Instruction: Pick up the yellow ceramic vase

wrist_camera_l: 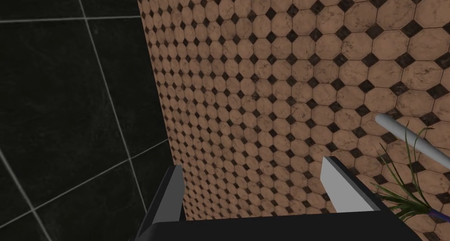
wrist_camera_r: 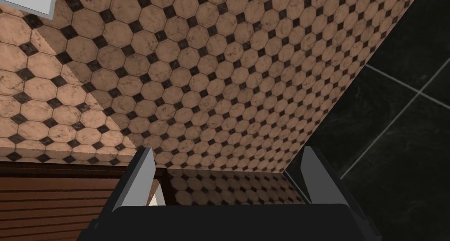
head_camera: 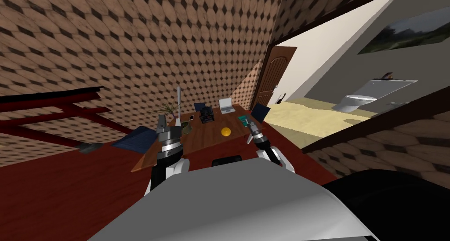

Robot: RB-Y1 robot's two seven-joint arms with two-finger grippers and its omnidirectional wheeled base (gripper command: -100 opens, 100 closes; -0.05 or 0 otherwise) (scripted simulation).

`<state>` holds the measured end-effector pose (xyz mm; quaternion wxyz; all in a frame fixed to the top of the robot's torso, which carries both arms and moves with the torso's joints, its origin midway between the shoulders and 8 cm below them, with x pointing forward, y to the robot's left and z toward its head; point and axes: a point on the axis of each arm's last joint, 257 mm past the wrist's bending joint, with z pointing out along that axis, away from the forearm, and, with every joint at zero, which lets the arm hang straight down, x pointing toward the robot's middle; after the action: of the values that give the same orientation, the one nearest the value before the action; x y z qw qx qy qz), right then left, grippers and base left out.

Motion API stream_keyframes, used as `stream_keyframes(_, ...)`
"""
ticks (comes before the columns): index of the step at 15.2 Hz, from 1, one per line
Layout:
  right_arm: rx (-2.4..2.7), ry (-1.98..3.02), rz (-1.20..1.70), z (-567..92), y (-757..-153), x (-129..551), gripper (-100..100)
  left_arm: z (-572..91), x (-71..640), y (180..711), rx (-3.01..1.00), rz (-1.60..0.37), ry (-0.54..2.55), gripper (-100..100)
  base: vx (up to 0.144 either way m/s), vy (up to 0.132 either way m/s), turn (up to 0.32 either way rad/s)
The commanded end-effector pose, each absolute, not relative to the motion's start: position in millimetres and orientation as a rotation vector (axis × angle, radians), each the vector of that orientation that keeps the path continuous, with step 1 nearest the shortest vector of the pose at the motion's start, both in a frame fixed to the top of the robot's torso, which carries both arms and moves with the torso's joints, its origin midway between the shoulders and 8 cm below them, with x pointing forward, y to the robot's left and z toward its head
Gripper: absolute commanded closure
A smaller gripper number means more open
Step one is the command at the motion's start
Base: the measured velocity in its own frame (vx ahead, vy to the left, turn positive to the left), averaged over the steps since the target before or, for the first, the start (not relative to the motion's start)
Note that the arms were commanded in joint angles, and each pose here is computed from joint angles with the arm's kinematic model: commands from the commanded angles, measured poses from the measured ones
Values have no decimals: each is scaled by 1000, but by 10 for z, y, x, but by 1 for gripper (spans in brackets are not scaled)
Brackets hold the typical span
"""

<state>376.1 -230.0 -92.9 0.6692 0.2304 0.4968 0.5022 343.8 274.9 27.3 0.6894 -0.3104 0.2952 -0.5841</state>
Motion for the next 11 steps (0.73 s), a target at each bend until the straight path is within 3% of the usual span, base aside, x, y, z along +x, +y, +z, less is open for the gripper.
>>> stream_keyframes(1, 499, 1173, 1120, -1093, -2277, 3761, -100, 273, 3438, 2749, -694, -1307, 660, 0, -16, 31, 195)
stream_keyframes(11, 367, 1547, 1001, -2273, -2279, 3550, -100, 273, 3438, 2749, -694, -1307, 660, 0, -22, 38, 270)
